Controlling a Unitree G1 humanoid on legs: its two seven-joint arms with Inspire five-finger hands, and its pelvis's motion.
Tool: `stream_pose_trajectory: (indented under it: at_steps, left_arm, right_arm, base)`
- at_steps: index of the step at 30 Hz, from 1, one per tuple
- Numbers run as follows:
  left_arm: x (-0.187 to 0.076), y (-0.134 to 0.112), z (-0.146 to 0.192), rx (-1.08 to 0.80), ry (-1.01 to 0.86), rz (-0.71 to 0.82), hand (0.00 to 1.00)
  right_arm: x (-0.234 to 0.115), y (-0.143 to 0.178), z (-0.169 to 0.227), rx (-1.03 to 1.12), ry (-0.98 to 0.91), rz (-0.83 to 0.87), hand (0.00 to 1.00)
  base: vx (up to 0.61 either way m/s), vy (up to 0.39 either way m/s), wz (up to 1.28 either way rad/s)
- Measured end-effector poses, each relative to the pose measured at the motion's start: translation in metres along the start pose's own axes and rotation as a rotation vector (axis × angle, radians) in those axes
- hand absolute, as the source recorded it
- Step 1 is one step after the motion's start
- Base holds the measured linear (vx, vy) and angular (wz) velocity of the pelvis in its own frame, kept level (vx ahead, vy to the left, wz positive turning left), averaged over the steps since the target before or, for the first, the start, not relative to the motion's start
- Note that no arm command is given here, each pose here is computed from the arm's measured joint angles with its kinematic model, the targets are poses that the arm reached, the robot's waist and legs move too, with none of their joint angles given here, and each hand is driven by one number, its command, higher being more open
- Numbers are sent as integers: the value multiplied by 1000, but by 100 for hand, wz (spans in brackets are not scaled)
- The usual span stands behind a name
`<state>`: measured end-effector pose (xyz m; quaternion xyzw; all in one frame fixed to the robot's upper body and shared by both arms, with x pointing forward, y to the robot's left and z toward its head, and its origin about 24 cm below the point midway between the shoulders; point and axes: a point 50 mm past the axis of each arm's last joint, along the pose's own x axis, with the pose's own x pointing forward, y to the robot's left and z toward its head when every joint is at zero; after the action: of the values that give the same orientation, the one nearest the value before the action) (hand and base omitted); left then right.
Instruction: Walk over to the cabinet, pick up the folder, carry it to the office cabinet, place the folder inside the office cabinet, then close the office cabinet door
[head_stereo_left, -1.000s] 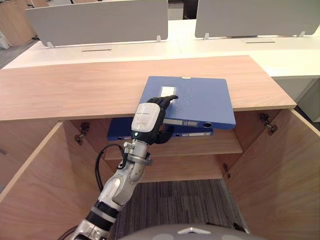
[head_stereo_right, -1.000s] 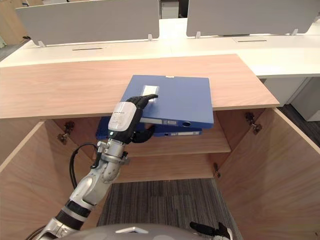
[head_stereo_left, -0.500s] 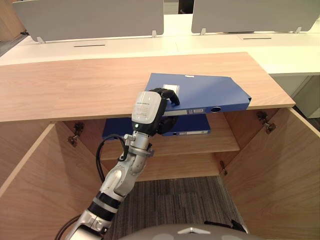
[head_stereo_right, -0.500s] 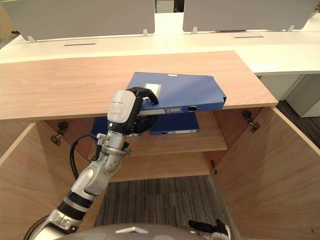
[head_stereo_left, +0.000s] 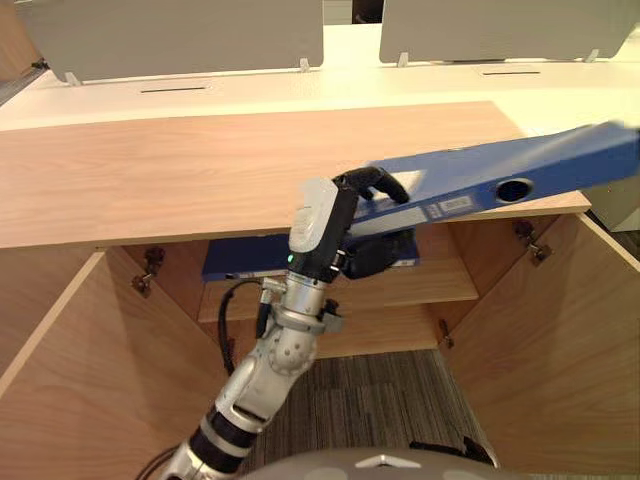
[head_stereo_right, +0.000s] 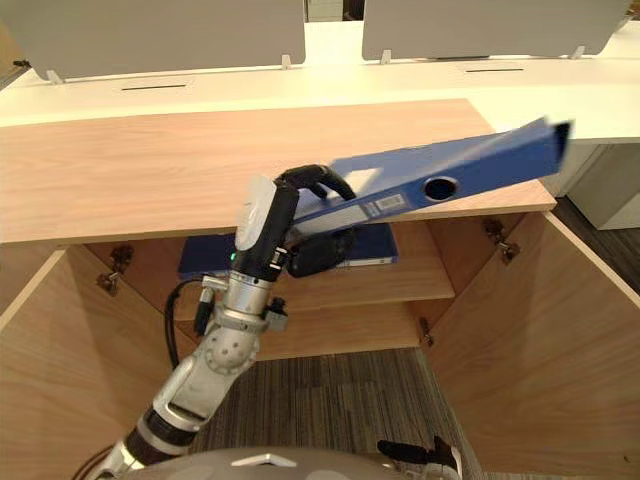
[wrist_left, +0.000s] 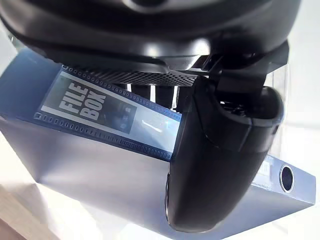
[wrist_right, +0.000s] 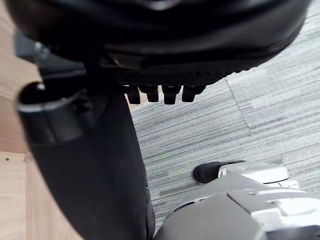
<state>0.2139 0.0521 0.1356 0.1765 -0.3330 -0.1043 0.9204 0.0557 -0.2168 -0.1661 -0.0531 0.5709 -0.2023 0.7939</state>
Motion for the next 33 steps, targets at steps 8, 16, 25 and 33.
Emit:
stream_pose_trajectory:
  at_steps: [8,16,25,33]
  left_arm:
    - [-3,0,9,-509,111,74,0]
    - [-8,15,24,-851,96,135,0]
    - [-42,49,-4,-945,220,345,0]
    - [-64,63,-17,-898,293,413,0]
  right_arm:
    - [-4,3,27,-53,-154,-5,100]
    - [-41,39,109,27,-555,115,100]
    - [-111,29,166,285,-956,240,100]
    - [-166,7,195,408,-1252,289,100]
  base:
    - [-57,-11,-4]
    - [-42,-11,-2]
    - [-32,-4,1]
    - [-7,-2,1]
